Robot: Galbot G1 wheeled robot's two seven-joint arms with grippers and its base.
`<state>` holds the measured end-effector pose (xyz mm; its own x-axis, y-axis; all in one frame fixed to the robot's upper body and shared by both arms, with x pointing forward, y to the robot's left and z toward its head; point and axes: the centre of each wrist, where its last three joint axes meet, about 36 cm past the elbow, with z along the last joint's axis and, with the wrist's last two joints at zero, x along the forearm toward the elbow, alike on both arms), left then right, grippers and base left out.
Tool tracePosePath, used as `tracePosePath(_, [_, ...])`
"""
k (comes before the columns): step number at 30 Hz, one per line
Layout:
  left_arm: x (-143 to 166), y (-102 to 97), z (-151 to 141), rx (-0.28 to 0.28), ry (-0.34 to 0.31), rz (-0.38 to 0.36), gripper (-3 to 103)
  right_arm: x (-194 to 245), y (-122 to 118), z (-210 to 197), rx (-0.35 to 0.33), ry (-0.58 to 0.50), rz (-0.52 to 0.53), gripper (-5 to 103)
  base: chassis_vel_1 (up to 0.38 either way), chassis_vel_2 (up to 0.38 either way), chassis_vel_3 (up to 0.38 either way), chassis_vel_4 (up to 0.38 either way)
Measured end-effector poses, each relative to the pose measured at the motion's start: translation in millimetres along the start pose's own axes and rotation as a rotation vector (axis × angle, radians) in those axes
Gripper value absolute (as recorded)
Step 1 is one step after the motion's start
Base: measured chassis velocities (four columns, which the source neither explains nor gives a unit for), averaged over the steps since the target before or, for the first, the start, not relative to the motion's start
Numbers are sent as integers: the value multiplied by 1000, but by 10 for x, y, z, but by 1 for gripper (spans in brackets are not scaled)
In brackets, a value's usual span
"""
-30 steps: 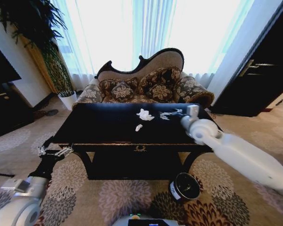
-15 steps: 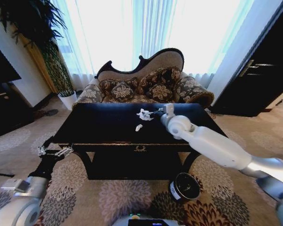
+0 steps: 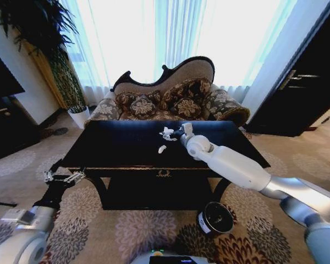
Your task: Move to the front of the table and place the trash on the table into the trash bin.
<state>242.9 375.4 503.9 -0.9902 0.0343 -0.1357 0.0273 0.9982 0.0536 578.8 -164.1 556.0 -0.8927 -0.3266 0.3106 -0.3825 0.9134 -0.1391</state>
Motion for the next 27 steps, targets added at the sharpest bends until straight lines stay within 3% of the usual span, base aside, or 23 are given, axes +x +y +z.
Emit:
tracePosePath(8, [0,0,0,0,0,0,100,-151,-73,41,-21,1,-1,100,0,0,0,0])
tracePosePath(20, [0,0,0,0,0,0,100,-305,-93,207,4,13,10,102,0,0,0,0])
tracePosePath(22, [0,0,0,0,0,0,100,-317,-90,240,6,10,9,93,0,0,0,0])
tracePosePath(25, [0,0,0,0,0,0,100,-316,-84,262,7,4,8,88,0,0,0,0])
tracePosePath(27, [0,0,0,0,0,0,100,-281,-44,267,9,-2,-5,78,0,0,0,0])
